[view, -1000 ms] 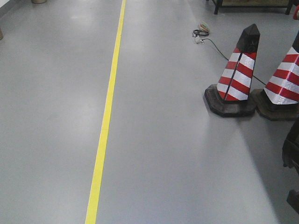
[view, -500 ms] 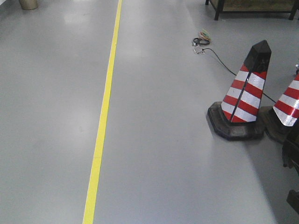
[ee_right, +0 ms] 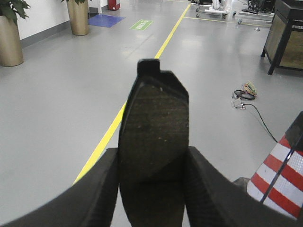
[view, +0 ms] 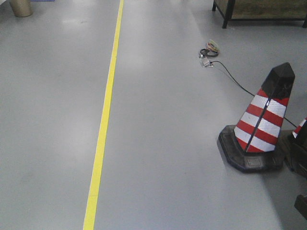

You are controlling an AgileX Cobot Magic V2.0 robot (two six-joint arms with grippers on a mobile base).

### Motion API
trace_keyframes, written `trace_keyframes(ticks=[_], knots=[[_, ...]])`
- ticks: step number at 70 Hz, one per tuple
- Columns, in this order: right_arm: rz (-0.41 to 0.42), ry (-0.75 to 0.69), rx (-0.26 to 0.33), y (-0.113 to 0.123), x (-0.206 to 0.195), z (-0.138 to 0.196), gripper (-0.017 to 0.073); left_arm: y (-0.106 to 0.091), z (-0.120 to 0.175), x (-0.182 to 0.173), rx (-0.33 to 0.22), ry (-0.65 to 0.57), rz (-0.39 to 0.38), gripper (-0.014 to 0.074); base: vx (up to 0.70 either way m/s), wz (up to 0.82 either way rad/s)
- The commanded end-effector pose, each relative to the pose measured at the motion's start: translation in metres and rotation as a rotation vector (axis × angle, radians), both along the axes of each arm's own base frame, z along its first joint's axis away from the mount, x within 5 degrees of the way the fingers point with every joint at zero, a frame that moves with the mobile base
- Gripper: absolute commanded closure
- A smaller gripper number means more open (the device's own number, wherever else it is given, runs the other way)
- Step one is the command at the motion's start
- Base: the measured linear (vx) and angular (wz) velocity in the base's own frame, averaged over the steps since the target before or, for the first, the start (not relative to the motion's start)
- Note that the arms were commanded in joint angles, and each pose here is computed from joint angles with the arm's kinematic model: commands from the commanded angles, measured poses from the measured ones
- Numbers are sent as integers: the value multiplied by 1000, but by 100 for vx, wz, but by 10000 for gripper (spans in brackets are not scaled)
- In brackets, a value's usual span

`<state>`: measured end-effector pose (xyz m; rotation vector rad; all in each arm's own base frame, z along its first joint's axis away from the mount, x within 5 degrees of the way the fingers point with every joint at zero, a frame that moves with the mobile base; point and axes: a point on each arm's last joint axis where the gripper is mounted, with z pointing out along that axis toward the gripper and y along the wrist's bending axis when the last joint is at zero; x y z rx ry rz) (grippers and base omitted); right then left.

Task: Move and align brake pads A on conveyor
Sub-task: 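Drive forward along the yellow floor line holding both pads, then turn the base toward the black conveyor belt past the cones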

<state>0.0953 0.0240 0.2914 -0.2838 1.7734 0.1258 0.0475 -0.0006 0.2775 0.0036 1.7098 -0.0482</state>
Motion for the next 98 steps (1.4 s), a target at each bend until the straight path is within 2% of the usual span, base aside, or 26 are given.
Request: trace_keyframes(ticks=[1,47,98], knots=[[-1,-125,23,0,1,19,563,-1,16,1,-7,-108,-7,447,47,-1],[-1,-125,23,0,1,19,563,-1,16,1,-7,-108,-7,447,43,-15],[-1,-125,23,0,1,19,563,-1,16,1,-7,-108,-7,447,31,-63]])
